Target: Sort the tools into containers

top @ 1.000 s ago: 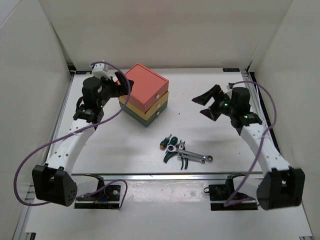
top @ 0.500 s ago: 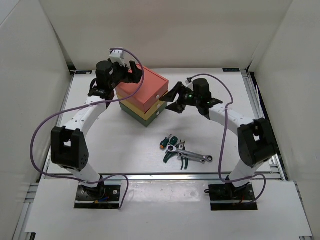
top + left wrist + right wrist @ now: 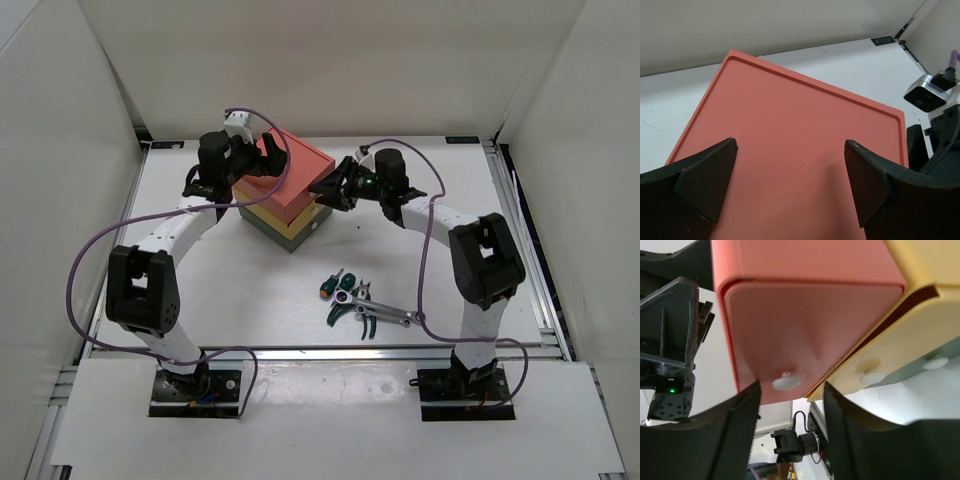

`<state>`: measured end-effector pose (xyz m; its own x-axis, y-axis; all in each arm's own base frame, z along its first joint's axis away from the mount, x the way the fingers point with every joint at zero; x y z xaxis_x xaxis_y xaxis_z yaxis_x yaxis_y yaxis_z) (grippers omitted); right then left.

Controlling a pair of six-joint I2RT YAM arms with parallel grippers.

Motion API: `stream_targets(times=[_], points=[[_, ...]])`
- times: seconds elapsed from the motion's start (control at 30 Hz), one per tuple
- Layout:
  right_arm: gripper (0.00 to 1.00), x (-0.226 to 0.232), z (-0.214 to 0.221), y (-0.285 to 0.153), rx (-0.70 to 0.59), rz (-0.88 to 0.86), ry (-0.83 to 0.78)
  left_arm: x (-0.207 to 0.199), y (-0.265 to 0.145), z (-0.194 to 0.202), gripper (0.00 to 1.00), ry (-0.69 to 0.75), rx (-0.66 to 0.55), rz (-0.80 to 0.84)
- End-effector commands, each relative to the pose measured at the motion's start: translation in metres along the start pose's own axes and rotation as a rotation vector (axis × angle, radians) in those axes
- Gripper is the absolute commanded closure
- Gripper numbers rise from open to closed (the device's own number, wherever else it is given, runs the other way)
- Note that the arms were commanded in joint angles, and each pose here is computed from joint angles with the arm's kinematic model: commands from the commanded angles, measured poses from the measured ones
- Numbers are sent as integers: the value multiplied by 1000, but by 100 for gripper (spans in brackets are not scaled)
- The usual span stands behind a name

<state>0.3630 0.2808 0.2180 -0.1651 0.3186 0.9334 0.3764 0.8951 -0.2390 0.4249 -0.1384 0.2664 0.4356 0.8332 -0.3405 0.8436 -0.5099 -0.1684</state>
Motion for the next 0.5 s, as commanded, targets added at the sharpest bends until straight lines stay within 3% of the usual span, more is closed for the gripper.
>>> stream_targets(times=[0.0, 0.17, 0.37, 0.47], points=[[46, 24, -13, 8, -13, -115, -79, -4, -2, 5, 1, -20, 4, 27], [52, 20, -17, 11, -30, -130, -83, -1, -5, 16, 1, -33, 30, 23], [66, 18, -16, 11, -47, -187, -74, -4, -8, 27, 1, -44, 58, 35], [79, 21, -13, 13, -45, -220, -77, -3, -8, 31, 1, -49, 71, 34]])
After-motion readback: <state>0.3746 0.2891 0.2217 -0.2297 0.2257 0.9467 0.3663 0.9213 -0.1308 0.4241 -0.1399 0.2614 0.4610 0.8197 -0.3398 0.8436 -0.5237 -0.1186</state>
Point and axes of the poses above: each gripper's point midway between its finger pads, its own y axis out along the fingers, its own x axis along the line the jaws close on, z = x × y, the point moved 8 cm from there along -y, back along the fingers, and after that the axes turned 5 degrees about -y, right-handed, at the moved point
